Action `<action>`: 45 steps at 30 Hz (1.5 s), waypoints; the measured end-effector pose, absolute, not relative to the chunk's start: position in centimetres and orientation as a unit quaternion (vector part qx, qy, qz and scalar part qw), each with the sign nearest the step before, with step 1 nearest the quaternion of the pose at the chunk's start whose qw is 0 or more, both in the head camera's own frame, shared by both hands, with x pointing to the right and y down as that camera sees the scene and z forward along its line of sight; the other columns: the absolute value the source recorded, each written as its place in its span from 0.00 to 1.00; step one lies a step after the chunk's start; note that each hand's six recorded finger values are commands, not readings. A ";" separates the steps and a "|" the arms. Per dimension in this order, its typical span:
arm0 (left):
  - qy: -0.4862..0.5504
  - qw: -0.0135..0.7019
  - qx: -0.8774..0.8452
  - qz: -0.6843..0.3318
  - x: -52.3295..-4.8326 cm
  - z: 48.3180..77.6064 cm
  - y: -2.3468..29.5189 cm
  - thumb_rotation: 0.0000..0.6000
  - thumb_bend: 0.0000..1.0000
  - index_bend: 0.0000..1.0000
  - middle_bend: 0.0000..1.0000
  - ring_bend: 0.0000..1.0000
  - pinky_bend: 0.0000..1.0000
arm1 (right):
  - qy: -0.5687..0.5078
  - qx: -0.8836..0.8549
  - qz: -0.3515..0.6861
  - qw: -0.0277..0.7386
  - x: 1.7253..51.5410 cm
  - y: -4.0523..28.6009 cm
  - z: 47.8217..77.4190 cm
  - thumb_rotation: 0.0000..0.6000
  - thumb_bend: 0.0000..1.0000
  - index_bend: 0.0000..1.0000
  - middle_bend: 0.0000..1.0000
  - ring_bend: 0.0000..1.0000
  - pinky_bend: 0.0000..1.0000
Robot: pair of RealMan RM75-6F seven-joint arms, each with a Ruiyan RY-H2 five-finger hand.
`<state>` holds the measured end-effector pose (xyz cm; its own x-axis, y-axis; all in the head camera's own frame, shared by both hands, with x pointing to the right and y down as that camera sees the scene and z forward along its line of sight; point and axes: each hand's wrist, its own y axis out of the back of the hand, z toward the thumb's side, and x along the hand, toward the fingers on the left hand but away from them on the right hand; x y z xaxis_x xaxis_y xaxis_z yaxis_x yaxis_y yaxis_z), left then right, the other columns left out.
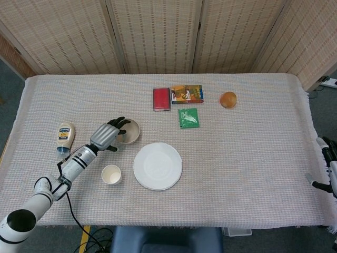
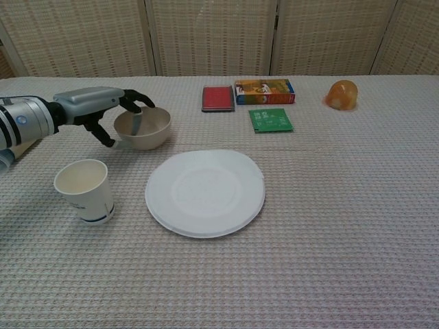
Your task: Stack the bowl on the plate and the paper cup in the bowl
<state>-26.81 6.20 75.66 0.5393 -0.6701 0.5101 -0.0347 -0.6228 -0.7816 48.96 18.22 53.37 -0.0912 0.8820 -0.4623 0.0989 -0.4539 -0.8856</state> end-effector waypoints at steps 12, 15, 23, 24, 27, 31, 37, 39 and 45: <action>0.237 0.371 -0.793 -0.421 -27.0 76.3 7.1 1.00 0.47 0.62 0.16 0.03 0.20 | -0.412 -0.592 0.613 0.323 48.9 18.2 53.4 1.00 0.26 0.00 0.02 0.00 0.00; 0.242 0.374 -0.791 -0.419 -27.2 76.1 7.2 1.00 0.47 0.62 0.16 0.03 0.20 | -0.410 -0.593 0.613 0.324 48.8 18.3 53.4 1.00 0.26 0.00 0.02 0.00 0.00; 0.253 0.403 -0.784 -0.400 -27.5 74.4 6.8 1.00 0.47 0.63 0.16 0.03 0.20 | -0.408 -0.602 0.605 0.324 48.4 18.4 53.3 1.00 0.26 0.00 0.02 0.00 0.00; 0.254 0.405 -0.784 -0.396 -27.5 74.0 6.8 1.00 0.47 0.63 0.16 0.03 0.20 | -0.408 -0.604 0.603 0.324 48.4 18.4 53.3 1.00 0.26 0.00 0.02 0.00 0.00; 0.259 0.402 -0.789 -0.385 -27.3 73.2 7.1 1.00 0.47 0.63 0.16 0.03 0.20 | -0.406 -0.613 0.598 0.319 48.2 18.4 53.3 1.00 0.26 0.00 0.02 0.00 0.00; 0.261 0.395 -0.798 -0.373 -26.6 71.7 8.0 1.00 0.47 0.63 0.16 0.03 0.20 | -0.410 -0.627 0.586 0.310 48.3 18.4 53.1 1.00 0.26 0.00 0.02 0.00 0.00; 0.257 0.382 -0.812 -0.359 -23.5 68.3 10.6 1.00 0.47 0.64 0.16 0.03 0.20 | -0.426 -0.644 0.561 0.298 48.8 18.2 52.2 1.00 0.26 0.00 0.02 0.00 0.00; 0.256 0.367 -0.820 -0.357 -22.1 66.9 11.6 1.00 0.47 0.64 0.16 0.03 0.20 | -0.432 -0.649 0.555 0.292 49.1 18.1 51.9 1.00 0.26 0.00 0.02 0.00 0.00; 0.225 0.367 -0.817 -0.384 -19.4 64.6 13.1 1.00 0.47 0.64 0.16 0.03 0.20 | -0.447 -0.656 0.542 0.277 50.4 17.6 51.4 1.00 0.26 0.00 0.02 0.00 0.00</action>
